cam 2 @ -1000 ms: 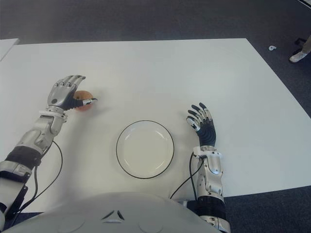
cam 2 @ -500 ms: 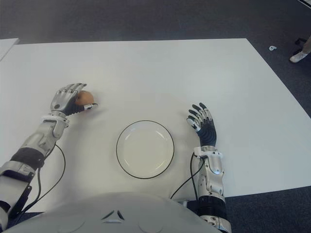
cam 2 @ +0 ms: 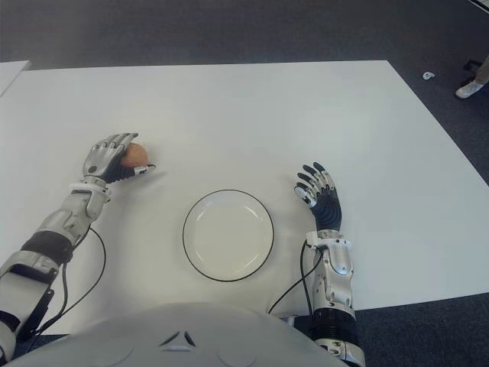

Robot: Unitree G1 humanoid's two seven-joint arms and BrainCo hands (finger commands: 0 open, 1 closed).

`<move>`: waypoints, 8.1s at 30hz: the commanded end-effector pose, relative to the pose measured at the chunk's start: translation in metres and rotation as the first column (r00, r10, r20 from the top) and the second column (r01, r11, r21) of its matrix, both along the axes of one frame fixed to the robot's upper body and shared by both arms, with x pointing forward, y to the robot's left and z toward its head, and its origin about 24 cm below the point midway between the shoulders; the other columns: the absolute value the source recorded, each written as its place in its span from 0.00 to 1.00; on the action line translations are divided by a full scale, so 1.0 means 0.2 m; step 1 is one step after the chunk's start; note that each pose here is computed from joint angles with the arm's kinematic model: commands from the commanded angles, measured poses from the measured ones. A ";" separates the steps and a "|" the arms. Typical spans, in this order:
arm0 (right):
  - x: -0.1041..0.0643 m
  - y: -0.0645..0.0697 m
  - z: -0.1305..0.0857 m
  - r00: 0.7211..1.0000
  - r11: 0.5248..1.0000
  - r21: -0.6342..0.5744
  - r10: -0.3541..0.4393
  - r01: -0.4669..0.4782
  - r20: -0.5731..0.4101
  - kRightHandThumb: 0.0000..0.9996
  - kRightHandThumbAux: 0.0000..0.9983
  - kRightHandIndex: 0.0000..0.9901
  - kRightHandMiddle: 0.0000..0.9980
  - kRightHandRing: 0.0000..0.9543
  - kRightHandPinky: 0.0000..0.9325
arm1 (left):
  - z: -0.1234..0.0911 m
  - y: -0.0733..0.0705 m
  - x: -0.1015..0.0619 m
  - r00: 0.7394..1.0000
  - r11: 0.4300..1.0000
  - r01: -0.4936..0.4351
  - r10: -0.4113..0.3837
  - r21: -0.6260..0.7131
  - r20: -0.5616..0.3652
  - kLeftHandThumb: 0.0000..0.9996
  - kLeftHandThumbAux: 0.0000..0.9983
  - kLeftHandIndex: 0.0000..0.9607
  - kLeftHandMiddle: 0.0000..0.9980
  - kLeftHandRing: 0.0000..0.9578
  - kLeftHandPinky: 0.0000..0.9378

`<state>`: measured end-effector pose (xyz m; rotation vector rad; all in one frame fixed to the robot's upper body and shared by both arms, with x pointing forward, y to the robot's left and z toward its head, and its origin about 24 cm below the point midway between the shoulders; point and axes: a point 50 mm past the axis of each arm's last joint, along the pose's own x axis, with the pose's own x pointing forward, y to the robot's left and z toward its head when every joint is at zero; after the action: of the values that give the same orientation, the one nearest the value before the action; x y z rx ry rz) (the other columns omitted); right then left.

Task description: Put the apples into the plate.

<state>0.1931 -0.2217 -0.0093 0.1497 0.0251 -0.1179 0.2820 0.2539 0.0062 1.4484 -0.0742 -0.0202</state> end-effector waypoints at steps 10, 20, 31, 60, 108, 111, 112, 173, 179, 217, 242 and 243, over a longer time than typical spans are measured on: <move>-0.06 0.00 -0.06 0.997 0.999 0.022 -0.025 0.027 -0.078 0.48 0.73 0.13 0.23 0.26 0.30 | -0.10 0.00 -0.02 0.997 1.000 -0.024 0.023 -0.014 -0.068 0.31 0.24 0.13 0.16 0.17 0.21; -0.07 -0.01 -0.06 0.996 0.999 0.019 -0.038 0.040 -0.082 0.50 0.73 0.12 0.23 0.26 0.30 | -0.13 0.00 -0.02 0.996 0.999 -0.030 0.028 -0.020 -0.080 0.31 0.25 0.13 0.16 0.17 0.21; -0.07 -0.02 -0.05 0.996 0.998 0.032 -0.044 0.047 -0.072 0.51 0.72 0.12 0.23 0.25 0.29 | -0.15 0.00 -0.02 0.996 0.999 -0.027 0.025 -0.026 -0.081 0.43 0.33 0.37 0.45 0.45 0.48; -0.08 -0.02 -0.04 0.997 0.999 0.027 -0.037 0.039 -0.061 0.44 0.72 0.11 0.21 0.24 0.27 | -0.14 0.01 -0.03 1.000 1.000 -0.015 0.015 -0.004 0.010 0.75 0.69 0.46 0.81 0.83 0.80; -0.07 -0.01 -0.04 0.996 0.999 0.035 -0.036 0.039 -0.079 0.48 0.72 0.12 0.23 0.27 0.32 | -0.11 0.05 -0.04 0.999 0.995 -0.023 0.025 -0.100 0.021 0.74 0.70 0.46 0.83 0.85 0.79; -0.07 -0.01 -0.05 0.996 0.999 0.032 -0.032 0.035 -0.079 0.48 0.72 0.12 0.23 0.27 0.31 | -0.11 0.05 -0.04 0.999 0.994 -0.024 0.027 -0.105 0.027 0.74 0.70 0.46 0.83 0.85 0.80; -0.07 -0.01 -0.04 0.996 0.999 0.029 -0.030 0.033 -0.078 0.48 0.72 0.12 0.23 0.27 0.31 | -0.10 0.05 -0.04 0.999 0.994 -0.021 0.025 -0.107 0.035 0.74 0.70 0.46 0.83 0.85 0.80; -0.05 0.01 -0.05 0.998 0.999 0.035 -0.025 0.027 -0.060 0.49 0.72 0.12 0.23 0.27 0.32 | 0.06 0.02 0.00 0.978 0.988 0.074 -0.046 -0.132 0.205 0.75 0.70 0.46 0.88 0.91 0.91; -0.05 0.02 -0.05 0.998 0.999 0.039 -0.027 0.029 -0.064 0.49 0.73 0.12 0.23 0.27 0.33 | 0.21 -0.06 0.01 0.949 0.983 0.145 -0.105 -0.115 0.297 0.75 0.70 0.46 0.88 0.91 0.91; -0.02 0.08 -0.11 0.993 0.999 0.031 0.015 -0.012 -0.117 0.49 0.74 0.13 0.24 0.27 0.33 | 0.49 -0.31 0.00 0.847 0.943 0.321 -0.328 0.090 0.418 0.75 0.70 0.46 0.89 0.93 0.93; -0.01 0.12 -0.13 0.993 0.998 0.060 0.015 -0.008 -0.117 0.55 0.72 0.13 0.25 0.29 0.34 | 0.41 -0.68 -0.18 0.700 0.763 0.645 -0.609 0.035 0.373 0.75 0.69 0.46 0.84 0.89 0.90; -0.01 0.12 -0.13 0.993 0.998 0.062 0.013 -0.006 -0.117 0.55 0.72 0.13 0.25 0.29 0.34 | 0.41 -0.68 -0.18 0.697 0.759 0.650 -0.616 0.037 0.368 0.75 0.69 0.46 0.84 0.89 0.90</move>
<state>0.2036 -0.2029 -0.0136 0.1751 0.0267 -0.1005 0.2523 0.1259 0.0908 1.2535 -0.8720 -0.2658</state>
